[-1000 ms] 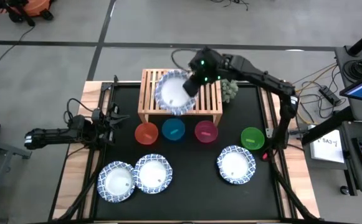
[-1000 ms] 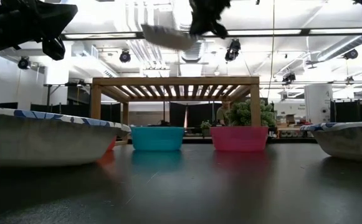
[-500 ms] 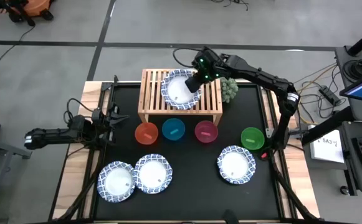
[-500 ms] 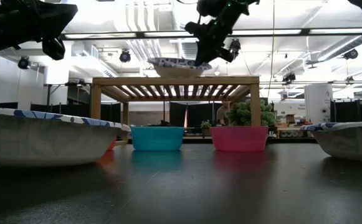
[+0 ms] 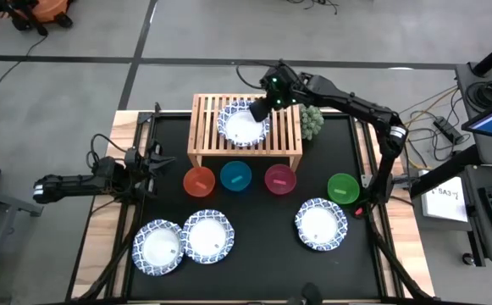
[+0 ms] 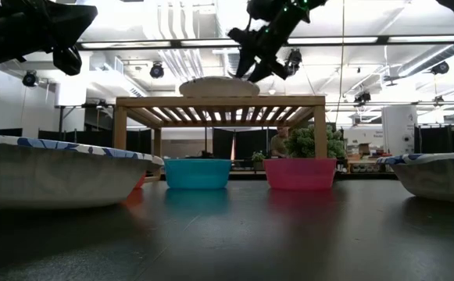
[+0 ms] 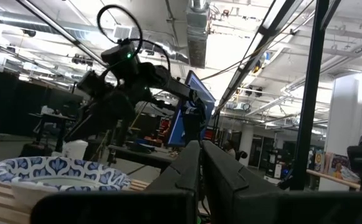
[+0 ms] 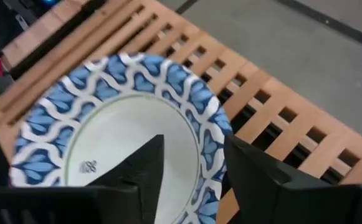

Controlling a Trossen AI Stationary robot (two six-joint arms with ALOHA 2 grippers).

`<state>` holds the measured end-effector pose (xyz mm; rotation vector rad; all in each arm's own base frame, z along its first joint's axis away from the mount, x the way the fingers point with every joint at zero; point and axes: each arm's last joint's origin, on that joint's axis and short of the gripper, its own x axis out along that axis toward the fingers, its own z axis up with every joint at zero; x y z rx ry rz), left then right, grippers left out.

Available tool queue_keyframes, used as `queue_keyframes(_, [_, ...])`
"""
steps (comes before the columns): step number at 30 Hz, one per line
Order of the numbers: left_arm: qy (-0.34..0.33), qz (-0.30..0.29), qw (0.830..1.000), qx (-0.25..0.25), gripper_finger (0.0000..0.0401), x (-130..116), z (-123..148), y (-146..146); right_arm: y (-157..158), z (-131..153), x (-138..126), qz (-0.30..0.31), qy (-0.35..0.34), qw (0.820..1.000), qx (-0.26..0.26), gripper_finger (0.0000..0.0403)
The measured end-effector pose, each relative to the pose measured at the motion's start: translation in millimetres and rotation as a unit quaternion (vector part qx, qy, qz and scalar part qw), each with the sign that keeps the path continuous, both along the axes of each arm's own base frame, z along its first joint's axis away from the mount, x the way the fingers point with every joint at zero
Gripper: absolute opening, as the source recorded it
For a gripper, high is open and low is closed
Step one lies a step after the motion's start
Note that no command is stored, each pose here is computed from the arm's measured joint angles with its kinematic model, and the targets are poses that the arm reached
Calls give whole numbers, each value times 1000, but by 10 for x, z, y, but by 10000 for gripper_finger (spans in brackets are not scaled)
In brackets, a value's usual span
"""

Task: Place and stack bowls onto a shelf
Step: Put the white bowl on the shelf

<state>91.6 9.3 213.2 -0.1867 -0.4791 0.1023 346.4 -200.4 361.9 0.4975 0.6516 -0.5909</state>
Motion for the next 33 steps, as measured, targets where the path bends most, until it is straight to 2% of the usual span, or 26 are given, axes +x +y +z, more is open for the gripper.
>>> queue_keyframes(6, [0,0,1000,0,0,0,-1,0,94,221,-126,16,33,999,2,158])
queue_keyframes(9, [0,0,1000,0,0,0,-1,0,189,201,-169,24,81,996,8,127])
queue_keyframes(15, [1,0,1000,0,0,1,-2,0,363,-4,-164,17,180,983,-14,28])
queue_keyframes(18, [1,0,1000,0,0,1,-2,0,429,-109,-127,27,196,980,-10,14])
queue_keyframes(24, [1,0,1000,0,0,1,-2,0,476,-284,1,37,176,983,-21,12])
queue_keyframes(33, [1,0,1000,0,0,1,-2,0,503,-353,204,60,84,994,-41,12])
